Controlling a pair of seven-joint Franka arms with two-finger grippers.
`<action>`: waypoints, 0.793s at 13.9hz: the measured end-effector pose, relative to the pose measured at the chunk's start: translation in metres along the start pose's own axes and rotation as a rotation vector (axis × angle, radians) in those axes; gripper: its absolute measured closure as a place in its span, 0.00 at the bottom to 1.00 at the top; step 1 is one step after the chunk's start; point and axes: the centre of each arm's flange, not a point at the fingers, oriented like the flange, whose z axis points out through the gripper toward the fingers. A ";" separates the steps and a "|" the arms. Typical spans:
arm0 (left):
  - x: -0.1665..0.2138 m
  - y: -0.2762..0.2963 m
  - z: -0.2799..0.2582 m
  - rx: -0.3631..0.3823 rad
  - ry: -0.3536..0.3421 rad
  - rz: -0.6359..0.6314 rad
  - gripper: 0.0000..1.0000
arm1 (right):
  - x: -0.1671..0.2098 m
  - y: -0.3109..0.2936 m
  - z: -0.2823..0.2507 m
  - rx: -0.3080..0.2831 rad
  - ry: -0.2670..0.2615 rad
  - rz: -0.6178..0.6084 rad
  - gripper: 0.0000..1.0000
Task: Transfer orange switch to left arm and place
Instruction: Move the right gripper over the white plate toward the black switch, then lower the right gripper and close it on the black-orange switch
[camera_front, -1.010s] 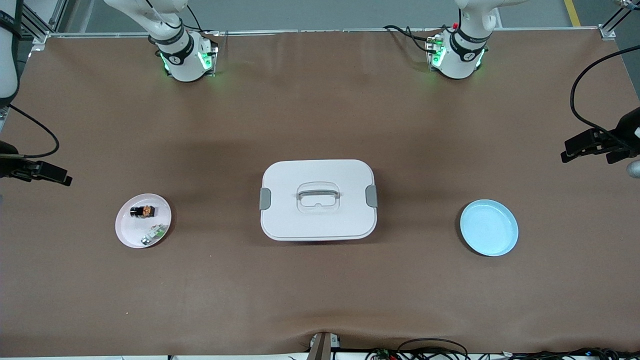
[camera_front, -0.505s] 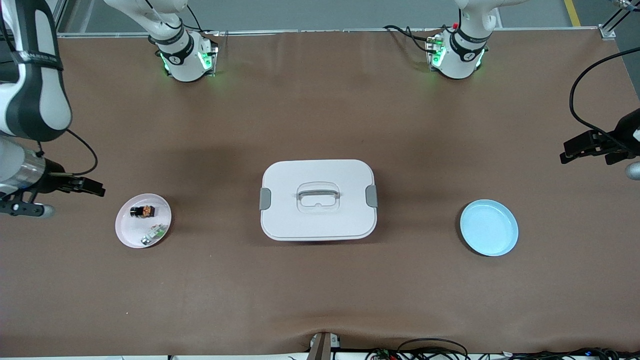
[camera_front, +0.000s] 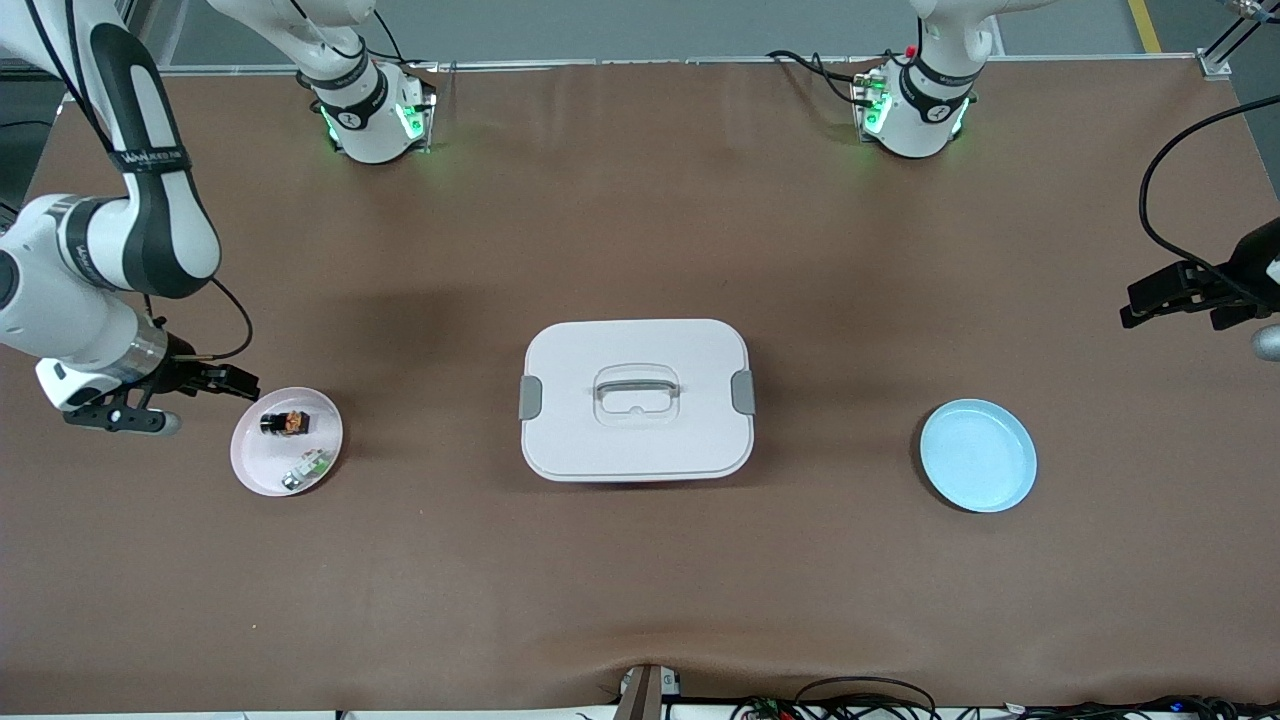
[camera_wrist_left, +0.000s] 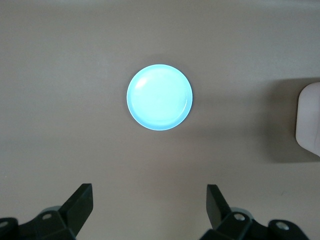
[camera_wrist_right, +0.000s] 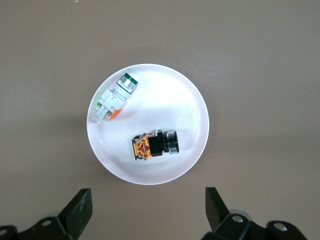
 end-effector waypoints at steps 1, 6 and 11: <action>0.000 0.000 0.001 0.000 -0.001 0.000 0.00 | 0.001 0.000 0.008 0.000 -0.001 -0.001 0.00; 0.001 -0.001 0.001 0.000 -0.001 -0.001 0.00 | 0.008 0.000 0.052 -0.003 0.005 -0.010 0.00; 0.001 -0.001 0.001 0.000 0.000 -0.001 0.00 | 0.010 -0.004 0.088 -0.005 0.005 -0.040 0.00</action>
